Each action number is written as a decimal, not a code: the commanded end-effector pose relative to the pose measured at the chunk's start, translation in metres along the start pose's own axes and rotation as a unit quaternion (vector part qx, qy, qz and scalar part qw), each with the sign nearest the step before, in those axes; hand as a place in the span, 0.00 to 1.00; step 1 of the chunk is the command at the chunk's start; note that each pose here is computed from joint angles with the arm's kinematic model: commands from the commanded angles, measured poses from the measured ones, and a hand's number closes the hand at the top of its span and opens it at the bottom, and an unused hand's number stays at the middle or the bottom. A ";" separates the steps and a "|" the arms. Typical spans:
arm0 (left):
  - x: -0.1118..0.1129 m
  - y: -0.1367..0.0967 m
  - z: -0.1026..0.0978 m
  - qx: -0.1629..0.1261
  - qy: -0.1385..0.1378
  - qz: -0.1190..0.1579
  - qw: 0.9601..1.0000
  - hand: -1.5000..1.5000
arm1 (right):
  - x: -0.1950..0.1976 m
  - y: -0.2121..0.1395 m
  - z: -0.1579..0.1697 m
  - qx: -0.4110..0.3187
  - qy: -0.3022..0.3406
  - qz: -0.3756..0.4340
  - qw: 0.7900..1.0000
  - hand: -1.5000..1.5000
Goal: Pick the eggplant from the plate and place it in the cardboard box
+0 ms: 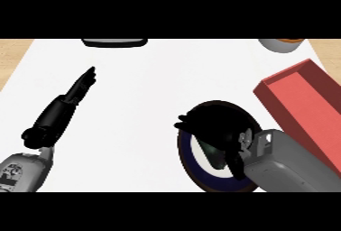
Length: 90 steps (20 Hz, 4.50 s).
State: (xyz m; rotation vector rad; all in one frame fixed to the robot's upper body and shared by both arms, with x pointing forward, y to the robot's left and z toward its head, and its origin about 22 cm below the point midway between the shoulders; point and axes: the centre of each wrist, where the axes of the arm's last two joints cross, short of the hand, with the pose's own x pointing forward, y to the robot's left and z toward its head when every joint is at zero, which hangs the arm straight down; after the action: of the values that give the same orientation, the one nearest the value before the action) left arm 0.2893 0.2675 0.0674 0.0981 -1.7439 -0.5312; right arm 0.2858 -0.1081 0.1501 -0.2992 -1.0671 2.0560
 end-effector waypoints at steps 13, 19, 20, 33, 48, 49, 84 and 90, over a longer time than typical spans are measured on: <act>-0.012 0.003 0.002 -0.002 -0.002 0.007 1.000 0.50 | 0.004 0.017 -0.042 0.010 0.047 0.042 0.998 0.00; -0.012 -0.001 0.012 0.001 -0.003 0.007 1.000 0.50 | -0.013 0.035 -0.061 0.024 0.027 0.024 0.999 0.00; 0.010 -0.002 -0.006 0.004 0.004 0.002 1.000 0.50 | -0.012 0.049 -0.064 0.016 0.024 0.023 0.999 0.00; -0.012 0.001 0.000 -0.001 -0.006 -0.002 1.000 0.50 | -0.036 0.082 -0.071 0.021 0.066 0.036 0.997 0.00; -0.002 -0.008 0.000 0.001 -0.001 0.003 1.000 0.50 | -0.038 0.120 -0.099 -0.037 -0.029 0.072 0.996 1.00; -0.018 -0.004 -0.002 -0.006 0.009 0.009 1.000 0.50 | -0.032 0.101 -0.098 -0.047 -0.033 0.078 0.995 1.00; -0.006 -0.003 -0.002 0.009 -0.001 0.001 1.000 0.50 | -0.105 -0.026 0.069 -0.569 0.442 -0.197 0.665 1.00; -0.006 -0.002 -0.002 0.005 0.000 -0.001 1.000 0.50 | -0.166 -0.019 0.114 -0.552 0.480 -0.199 0.652 1.00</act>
State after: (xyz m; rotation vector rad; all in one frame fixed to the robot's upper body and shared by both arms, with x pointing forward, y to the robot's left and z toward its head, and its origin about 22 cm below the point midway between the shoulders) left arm 0.2903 0.2713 0.0625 0.1046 -1.7464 -0.5253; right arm 0.3409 -0.2578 0.2050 -1.3728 -1.3686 0.4061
